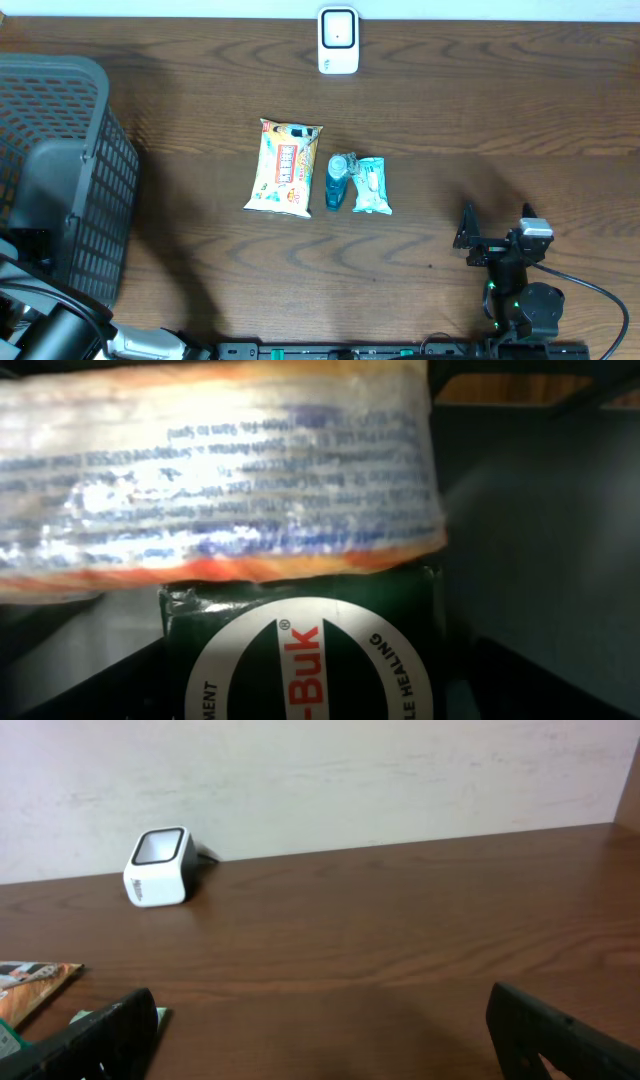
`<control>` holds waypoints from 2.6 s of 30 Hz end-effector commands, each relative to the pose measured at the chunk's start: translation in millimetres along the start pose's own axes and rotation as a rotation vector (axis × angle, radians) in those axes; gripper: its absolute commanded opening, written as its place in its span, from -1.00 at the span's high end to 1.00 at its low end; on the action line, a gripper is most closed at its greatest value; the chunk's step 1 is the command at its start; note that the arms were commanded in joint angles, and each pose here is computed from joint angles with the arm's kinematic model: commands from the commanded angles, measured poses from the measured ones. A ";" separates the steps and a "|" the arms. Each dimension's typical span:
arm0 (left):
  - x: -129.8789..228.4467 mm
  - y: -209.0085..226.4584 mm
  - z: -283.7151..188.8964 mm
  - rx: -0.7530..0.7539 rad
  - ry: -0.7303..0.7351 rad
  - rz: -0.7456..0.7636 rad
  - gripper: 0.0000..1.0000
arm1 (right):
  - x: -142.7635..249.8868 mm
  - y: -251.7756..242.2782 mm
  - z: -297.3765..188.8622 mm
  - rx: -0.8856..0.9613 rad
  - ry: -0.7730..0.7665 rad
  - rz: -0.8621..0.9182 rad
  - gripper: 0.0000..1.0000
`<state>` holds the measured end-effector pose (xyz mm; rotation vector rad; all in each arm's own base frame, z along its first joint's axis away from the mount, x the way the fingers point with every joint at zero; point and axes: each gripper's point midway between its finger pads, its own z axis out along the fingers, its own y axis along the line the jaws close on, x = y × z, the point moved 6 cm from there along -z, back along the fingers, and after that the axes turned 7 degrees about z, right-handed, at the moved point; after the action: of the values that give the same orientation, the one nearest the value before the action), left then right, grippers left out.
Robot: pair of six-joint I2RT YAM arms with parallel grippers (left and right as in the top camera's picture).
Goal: Scan the item barcode
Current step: 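Reach the left gripper into the basket and grasp the green ointment tin, then carry the green tin out and set it right of the wipes pack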
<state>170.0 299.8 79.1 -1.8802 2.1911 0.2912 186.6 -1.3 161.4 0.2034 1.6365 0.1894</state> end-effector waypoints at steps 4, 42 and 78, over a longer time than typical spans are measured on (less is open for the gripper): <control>45.0 -1.8 29.4 0.043 0.203 0.037 -0.47 | 1.3 2.9 -0.2 -0.014 0.004 -0.011 -0.99; -3.8 -87.9 -243.2 0.919 -0.290 0.034 -0.26 | 1.3 2.9 -0.2 -0.014 0.004 -0.011 -0.99; 527.5 -262.9 -331.3 1.584 0.095 1.250 -0.26 | 1.3 2.9 -0.2 -0.014 0.004 -0.011 -0.99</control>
<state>337.5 -314.6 238.4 0.2167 2.0516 -1.0616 186.6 -1.3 161.4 0.2034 1.6365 0.1894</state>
